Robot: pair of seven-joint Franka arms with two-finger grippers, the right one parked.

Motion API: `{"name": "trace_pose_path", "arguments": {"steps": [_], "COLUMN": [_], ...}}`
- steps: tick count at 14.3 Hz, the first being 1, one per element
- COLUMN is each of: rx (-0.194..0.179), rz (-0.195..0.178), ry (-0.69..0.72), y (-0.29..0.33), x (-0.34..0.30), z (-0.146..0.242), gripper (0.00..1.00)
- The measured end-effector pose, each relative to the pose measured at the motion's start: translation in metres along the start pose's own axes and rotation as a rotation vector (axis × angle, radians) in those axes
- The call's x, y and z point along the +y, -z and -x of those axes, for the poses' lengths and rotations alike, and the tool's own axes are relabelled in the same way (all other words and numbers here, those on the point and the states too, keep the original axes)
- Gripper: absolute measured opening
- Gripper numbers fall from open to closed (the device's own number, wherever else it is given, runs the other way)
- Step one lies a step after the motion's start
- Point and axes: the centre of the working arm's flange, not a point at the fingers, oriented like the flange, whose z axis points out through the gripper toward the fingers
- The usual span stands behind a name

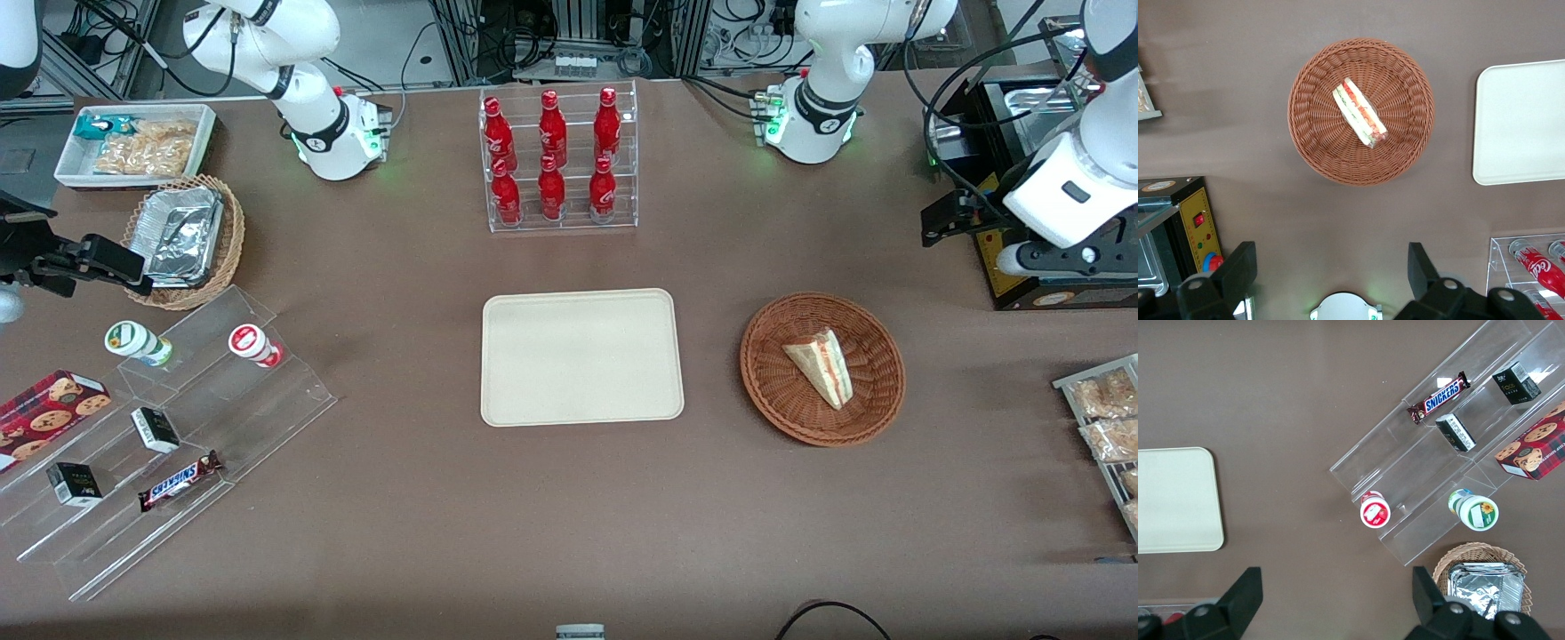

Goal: Place sandwich from basket to tray
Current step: 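Move the left gripper over the wrapped sandwich in the wicker basket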

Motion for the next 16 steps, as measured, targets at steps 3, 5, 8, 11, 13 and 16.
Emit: {"name": "trace_pose_path", "arguments": {"steps": [3,5,8,11,13,16], "rx": [-0.003,-0.035,-0.129,-0.111,-0.076,0.035], "rz": [0.005,0.005,0.009,0.013,0.015,0.021], "ry": [0.004,0.004,0.003,0.004,0.009,0.1], "y": [-0.001,-0.015,-0.076,-0.155,-0.195,-0.244], "x": [-0.001,-0.001,0.0,0.002,0.003,0.006], "z": [0.001,-0.001,-0.01,-0.023,-0.025,-0.025], "gripper": [1.0,1.0,1.0,1.0,1.0,1.0]}}
